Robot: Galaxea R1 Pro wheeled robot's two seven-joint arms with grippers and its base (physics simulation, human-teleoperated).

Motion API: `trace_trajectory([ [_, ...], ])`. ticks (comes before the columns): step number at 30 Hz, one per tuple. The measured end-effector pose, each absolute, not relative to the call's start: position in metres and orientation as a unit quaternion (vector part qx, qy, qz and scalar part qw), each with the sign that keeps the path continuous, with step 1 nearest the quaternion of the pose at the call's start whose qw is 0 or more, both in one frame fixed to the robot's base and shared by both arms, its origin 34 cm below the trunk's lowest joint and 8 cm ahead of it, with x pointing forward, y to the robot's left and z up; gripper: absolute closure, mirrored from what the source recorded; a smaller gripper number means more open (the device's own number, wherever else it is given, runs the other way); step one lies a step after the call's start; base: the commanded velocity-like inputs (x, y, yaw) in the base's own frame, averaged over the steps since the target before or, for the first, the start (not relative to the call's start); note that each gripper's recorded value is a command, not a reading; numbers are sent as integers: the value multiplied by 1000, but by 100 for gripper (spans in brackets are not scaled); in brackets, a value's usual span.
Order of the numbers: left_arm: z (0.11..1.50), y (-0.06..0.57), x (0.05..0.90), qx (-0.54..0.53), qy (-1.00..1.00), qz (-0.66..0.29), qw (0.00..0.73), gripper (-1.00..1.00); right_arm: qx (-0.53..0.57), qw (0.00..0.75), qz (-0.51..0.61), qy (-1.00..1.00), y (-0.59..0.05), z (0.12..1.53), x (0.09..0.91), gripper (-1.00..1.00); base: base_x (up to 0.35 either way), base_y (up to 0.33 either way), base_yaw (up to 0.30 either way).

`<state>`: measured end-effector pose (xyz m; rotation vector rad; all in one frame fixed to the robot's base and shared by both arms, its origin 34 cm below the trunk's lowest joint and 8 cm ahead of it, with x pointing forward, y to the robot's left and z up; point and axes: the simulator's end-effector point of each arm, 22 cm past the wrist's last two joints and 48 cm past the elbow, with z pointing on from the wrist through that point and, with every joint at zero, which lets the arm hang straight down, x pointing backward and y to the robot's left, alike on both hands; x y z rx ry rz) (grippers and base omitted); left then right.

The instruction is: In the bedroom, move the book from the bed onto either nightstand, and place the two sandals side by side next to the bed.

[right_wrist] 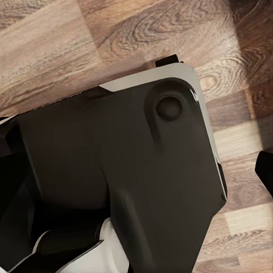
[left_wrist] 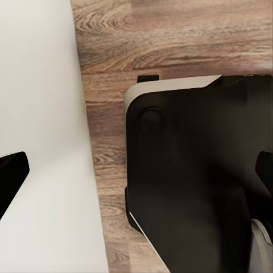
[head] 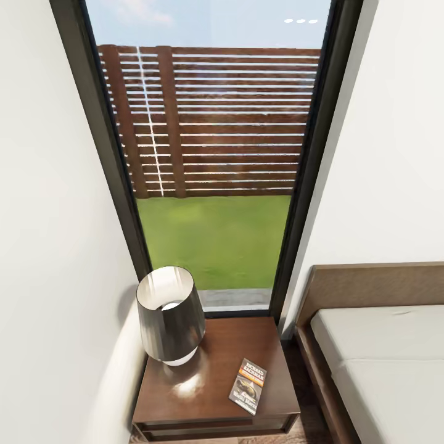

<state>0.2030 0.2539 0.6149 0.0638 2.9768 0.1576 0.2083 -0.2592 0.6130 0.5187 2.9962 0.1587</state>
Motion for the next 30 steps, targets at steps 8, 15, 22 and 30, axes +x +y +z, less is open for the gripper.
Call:
trace_trajectory([
  [8, 615, 255, 199, 18, 995, 52, 79, -100, 170, 48, 52, 983, -259, 613, 208, -100, 0, 0, 0],
  [15, 615, 256, 199, 16, 995, 53, 79, -100, 170, 48, 52, 983, -259, 613, 208, -100, 0, 0, 0],
  [22, 615, 258, 199, 16, 995, 54, 80, -100, 170, 48, 52, 983, -259, 613, 208, -100, 0, 0, 0],
  [30, 615, 259, 199, 17, 995, 54, 80, -100, 170, 48, 52, 983, -259, 613, 209, -100, 0, 0, 0],
])
